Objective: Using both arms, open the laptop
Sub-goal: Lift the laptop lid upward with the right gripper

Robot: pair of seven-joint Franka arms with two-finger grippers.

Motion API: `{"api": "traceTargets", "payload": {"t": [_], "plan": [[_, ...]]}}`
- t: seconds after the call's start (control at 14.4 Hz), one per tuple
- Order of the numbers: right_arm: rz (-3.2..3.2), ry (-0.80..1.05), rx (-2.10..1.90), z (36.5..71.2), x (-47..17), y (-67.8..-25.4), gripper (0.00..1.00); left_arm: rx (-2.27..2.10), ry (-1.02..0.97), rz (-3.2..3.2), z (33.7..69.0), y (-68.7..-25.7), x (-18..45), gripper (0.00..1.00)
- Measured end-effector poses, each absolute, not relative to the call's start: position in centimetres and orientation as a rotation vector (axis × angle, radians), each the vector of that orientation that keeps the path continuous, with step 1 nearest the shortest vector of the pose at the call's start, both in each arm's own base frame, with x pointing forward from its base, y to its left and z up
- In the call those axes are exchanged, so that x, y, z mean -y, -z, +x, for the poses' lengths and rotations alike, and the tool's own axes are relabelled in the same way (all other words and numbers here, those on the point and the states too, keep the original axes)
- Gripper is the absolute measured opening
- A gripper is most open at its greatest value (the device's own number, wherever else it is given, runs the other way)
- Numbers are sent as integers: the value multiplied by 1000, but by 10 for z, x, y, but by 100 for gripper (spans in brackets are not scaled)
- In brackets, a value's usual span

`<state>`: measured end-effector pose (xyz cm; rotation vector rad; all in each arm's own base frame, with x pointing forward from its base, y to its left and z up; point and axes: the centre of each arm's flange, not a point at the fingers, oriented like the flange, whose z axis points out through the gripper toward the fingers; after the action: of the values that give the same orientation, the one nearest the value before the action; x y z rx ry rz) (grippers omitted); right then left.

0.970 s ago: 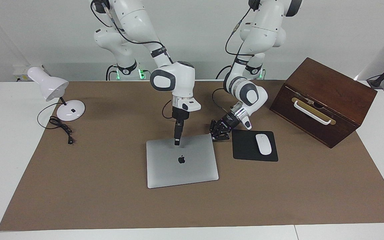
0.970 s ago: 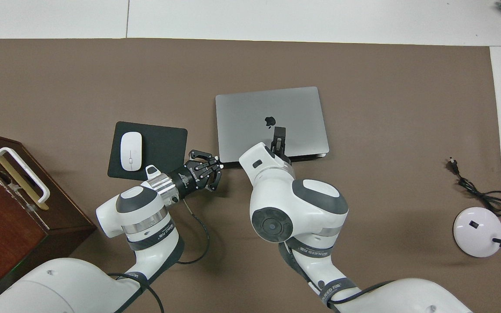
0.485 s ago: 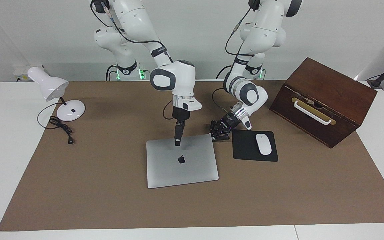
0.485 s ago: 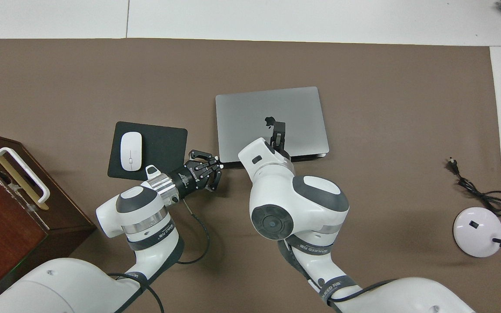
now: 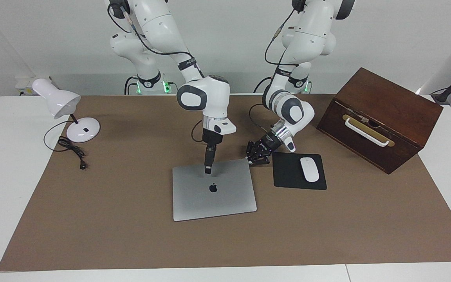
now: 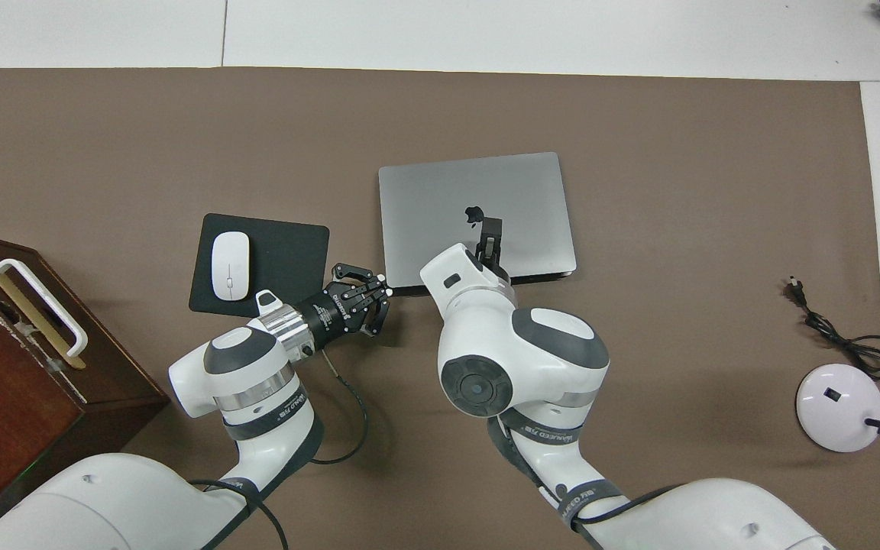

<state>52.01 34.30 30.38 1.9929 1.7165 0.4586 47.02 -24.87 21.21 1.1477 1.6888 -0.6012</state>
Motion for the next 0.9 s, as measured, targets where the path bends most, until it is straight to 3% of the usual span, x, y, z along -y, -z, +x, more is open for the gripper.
{"api": "traceTargets", "payload": {"t": [0.9], "plan": [[2001,-451,-1679,510,-359,-311,100,-1689,601,1148,470,-212,249,1]]}}
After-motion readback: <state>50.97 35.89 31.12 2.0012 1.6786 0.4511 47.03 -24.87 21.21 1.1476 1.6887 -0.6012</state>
